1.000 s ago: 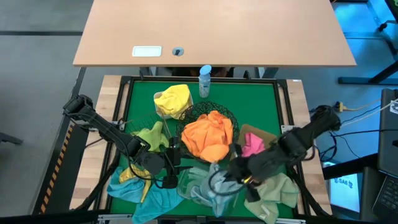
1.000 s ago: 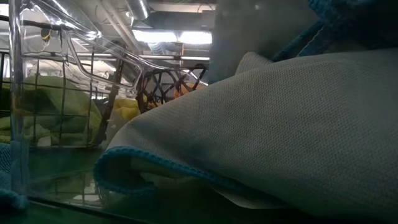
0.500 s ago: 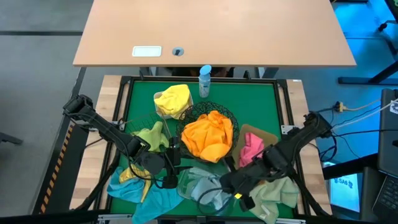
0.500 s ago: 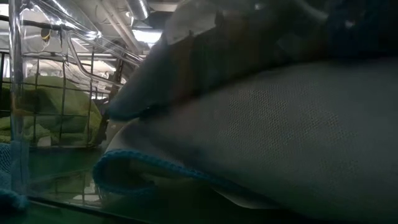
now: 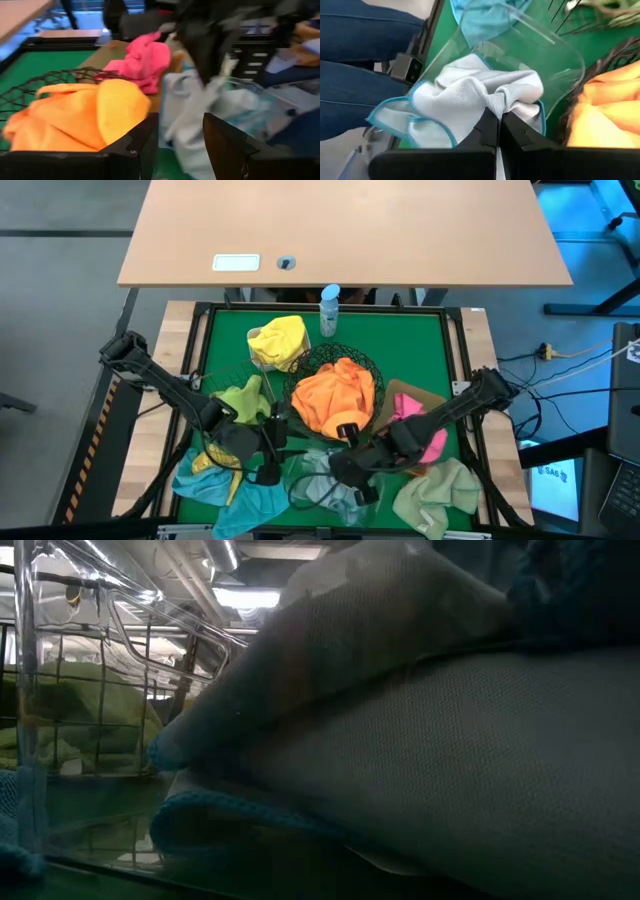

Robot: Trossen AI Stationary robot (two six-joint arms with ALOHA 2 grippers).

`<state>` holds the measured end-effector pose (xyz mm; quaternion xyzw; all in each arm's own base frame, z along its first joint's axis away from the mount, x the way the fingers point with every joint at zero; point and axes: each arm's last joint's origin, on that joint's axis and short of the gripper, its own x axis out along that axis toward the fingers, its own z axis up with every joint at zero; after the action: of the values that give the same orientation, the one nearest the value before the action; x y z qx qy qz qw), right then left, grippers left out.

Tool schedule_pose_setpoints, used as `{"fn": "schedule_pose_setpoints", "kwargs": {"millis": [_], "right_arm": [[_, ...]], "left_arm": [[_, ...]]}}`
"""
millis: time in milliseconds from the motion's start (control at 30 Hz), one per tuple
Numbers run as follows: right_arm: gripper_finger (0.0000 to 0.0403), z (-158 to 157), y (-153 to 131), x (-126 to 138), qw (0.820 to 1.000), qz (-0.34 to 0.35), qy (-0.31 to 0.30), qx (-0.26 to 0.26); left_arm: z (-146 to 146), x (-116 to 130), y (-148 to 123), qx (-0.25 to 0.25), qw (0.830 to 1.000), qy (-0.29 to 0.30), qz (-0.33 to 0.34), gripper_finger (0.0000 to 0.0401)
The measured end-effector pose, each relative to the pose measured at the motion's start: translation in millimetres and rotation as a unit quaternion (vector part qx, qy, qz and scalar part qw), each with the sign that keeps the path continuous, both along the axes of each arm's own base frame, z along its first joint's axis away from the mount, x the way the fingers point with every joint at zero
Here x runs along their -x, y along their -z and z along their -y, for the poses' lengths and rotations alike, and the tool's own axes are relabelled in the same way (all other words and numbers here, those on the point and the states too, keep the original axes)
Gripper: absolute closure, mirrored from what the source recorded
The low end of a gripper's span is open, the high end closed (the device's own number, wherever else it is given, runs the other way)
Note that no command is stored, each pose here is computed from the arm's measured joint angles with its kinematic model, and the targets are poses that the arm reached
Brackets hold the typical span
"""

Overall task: Sort microfiber towel by color & place in baskets
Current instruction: Put the light blue towel into the transparent bin

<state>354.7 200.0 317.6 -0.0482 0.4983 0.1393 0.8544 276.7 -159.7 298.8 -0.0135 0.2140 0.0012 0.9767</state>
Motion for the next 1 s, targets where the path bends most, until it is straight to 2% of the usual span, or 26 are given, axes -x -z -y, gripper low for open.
{"fn": "schedule_pose_setpoints", "kwargs": {"millis": [67,200,400,500,667,800,900,1000], "right_arm": [[0.0401,0.9,8.2,-5.6,1.000,-0.015,-0.002,-0.005],[0.0391,0.3,21.0,-11.9,0.999,-0.032,0.001,0.002],[0.0381,-2.4,34.3,-17.2,0.999,-0.048,0.002,0.011],[0.0381,-3.2,37.0,-18.0,0.999,-0.051,0.002,0.013],[0.0380,-2.7,41.8,-23.7,0.999,-0.044,0.008,0.013],[0.0380,-1.1,42.6,-26.2,0.999,-0.042,0.011,0.008],[0.0379,0.1,42.6,-26.9,0.999,-0.043,0.012,0.007],[0.0379,0.6,42.6,-27.1,0.999,-0.043,0.012,0.006]], "left_arm": [[2.7,5.3,-4.4,0.021,1.000,0.013,0.001,0.0255],[7.3,18.1,-14.1,0.099,0.995,0.028,-0.004,0.0255],[24.2,35.2,-11.3,0.208,0.974,0.062,-0.071,0.0255],[33.1,44.6,-8.5,0.283,0.948,0.070,-0.127,0.0255],[46.9,61.0,-3.1,0.413,0.881,0.021,-0.229,0.0255],[57.6,70.9,1.9,0.463,0.845,-0.027,-0.266,0.0254],[69.4,75.2,11.5,0.479,0.825,-0.050,-0.297,0.0255],[81.4,81.1,22.2,0.492,0.792,-0.062,-0.356,0.0255]]}}
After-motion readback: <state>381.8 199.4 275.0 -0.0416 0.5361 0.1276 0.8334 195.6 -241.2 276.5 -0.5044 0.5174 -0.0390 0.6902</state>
